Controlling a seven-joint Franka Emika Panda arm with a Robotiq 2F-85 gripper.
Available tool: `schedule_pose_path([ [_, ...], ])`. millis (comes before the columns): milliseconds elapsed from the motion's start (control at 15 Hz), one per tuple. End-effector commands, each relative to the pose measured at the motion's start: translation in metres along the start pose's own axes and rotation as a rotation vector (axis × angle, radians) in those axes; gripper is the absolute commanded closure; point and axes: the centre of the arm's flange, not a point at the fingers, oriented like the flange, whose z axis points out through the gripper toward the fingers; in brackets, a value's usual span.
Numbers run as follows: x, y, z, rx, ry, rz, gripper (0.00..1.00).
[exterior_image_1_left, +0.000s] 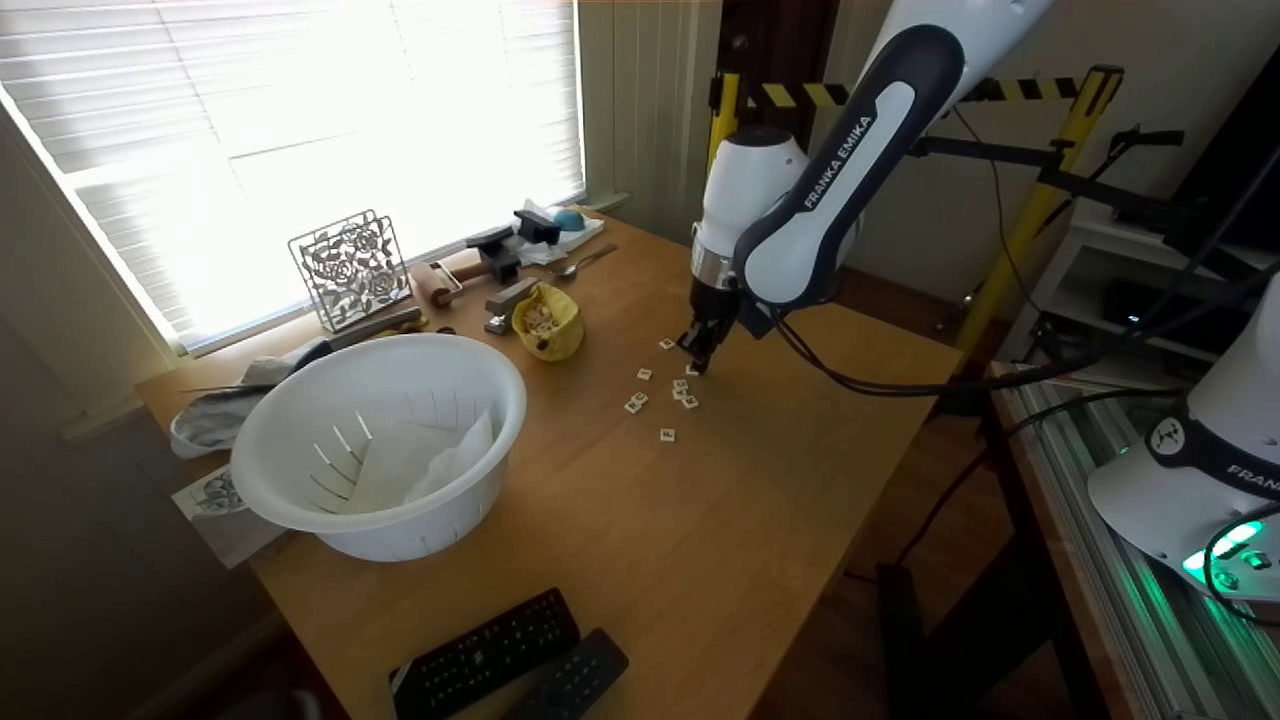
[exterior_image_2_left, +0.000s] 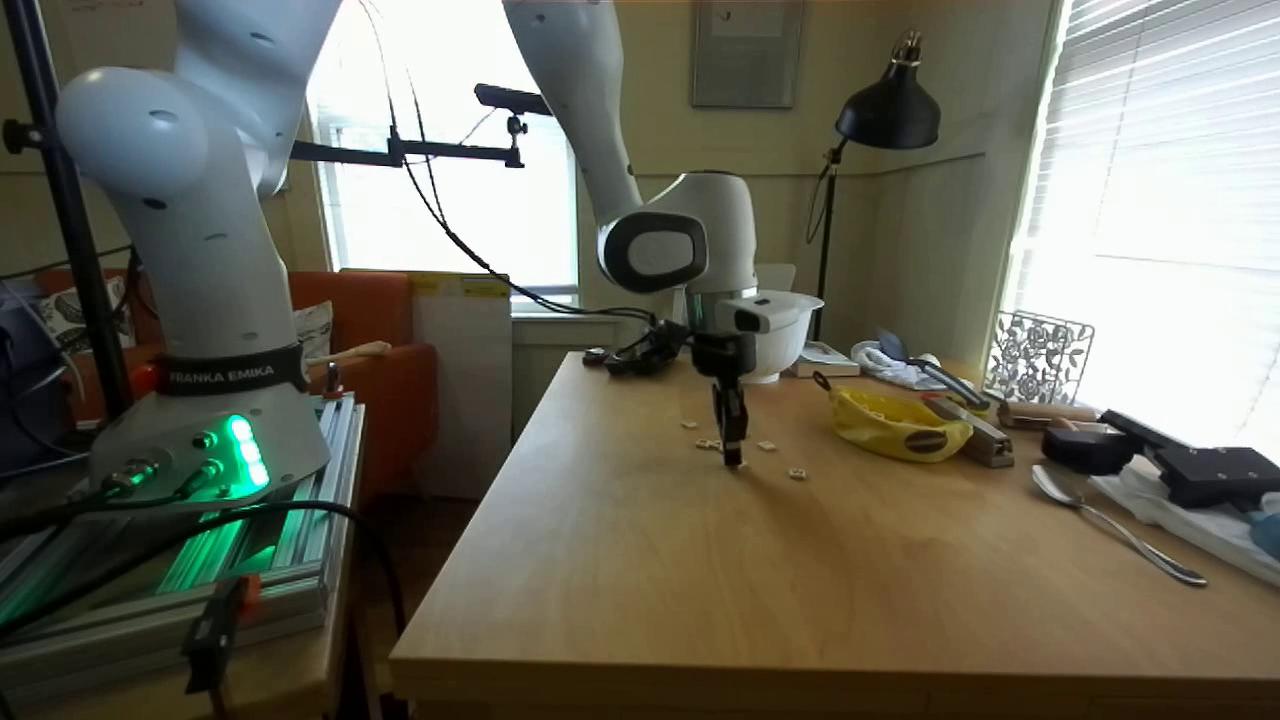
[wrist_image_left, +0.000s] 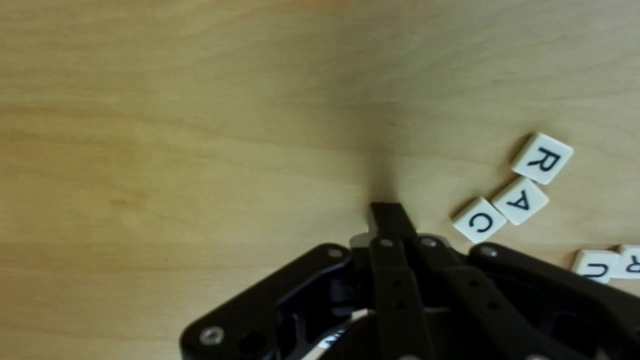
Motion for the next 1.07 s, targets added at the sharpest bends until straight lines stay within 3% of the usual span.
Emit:
schedule_pose_path([
  [0,0.0001,-0.0006,0.0066,-0.003,-0.014,-0.007,1.00],
  [1000,0.0047,-0.0024,0.0065,0.078,-0.009,-0.496,1.00],
])
